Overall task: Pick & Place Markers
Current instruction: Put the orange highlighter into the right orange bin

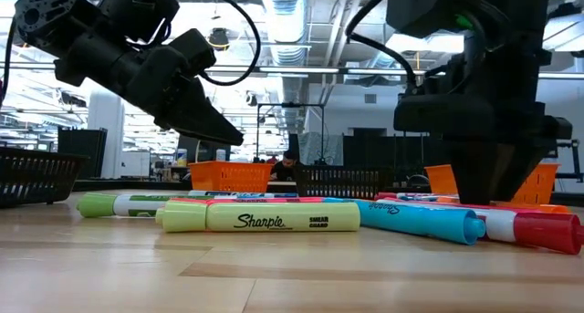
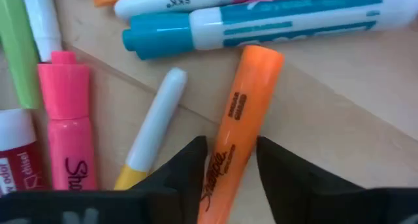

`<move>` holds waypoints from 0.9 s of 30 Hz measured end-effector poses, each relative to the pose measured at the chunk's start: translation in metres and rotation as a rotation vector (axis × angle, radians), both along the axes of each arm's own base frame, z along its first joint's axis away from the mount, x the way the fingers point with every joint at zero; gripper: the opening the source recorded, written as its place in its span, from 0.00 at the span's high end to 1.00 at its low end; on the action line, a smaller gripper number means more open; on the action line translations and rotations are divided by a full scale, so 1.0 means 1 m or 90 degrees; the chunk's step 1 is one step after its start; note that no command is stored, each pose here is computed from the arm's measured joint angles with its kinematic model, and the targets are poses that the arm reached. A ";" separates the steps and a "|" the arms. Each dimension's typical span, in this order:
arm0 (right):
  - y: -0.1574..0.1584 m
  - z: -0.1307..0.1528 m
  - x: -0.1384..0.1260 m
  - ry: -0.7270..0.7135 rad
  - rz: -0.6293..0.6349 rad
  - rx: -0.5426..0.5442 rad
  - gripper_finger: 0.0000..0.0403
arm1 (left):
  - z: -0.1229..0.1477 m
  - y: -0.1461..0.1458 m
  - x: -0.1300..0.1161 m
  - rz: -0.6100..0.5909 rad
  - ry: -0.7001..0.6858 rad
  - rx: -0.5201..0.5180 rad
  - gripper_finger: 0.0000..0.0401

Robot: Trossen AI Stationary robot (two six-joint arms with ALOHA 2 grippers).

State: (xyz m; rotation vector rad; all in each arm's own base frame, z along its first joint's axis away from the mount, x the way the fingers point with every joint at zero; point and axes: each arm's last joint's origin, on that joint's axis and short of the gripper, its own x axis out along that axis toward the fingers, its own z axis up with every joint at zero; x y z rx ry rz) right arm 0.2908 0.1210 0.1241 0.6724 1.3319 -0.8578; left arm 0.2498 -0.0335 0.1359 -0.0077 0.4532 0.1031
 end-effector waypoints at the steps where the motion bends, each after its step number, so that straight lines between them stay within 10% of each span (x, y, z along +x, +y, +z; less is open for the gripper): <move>1: -0.001 0.000 0.001 -0.002 -0.002 0.001 0.72 | 0.000 0.001 0.000 0.001 0.000 0.001 0.63; 12: 0.001 0.041 0.006 -0.068 0.035 -0.032 0.88 | 0.000 0.008 0.001 0.018 -0.001 -0.001 0.63; 27: -0.056 0.088 -0.051 0.097 -0.131 -0.345 0.85 | 0.000 0.008 0.001 0.018 -0.002 -0.001 0.63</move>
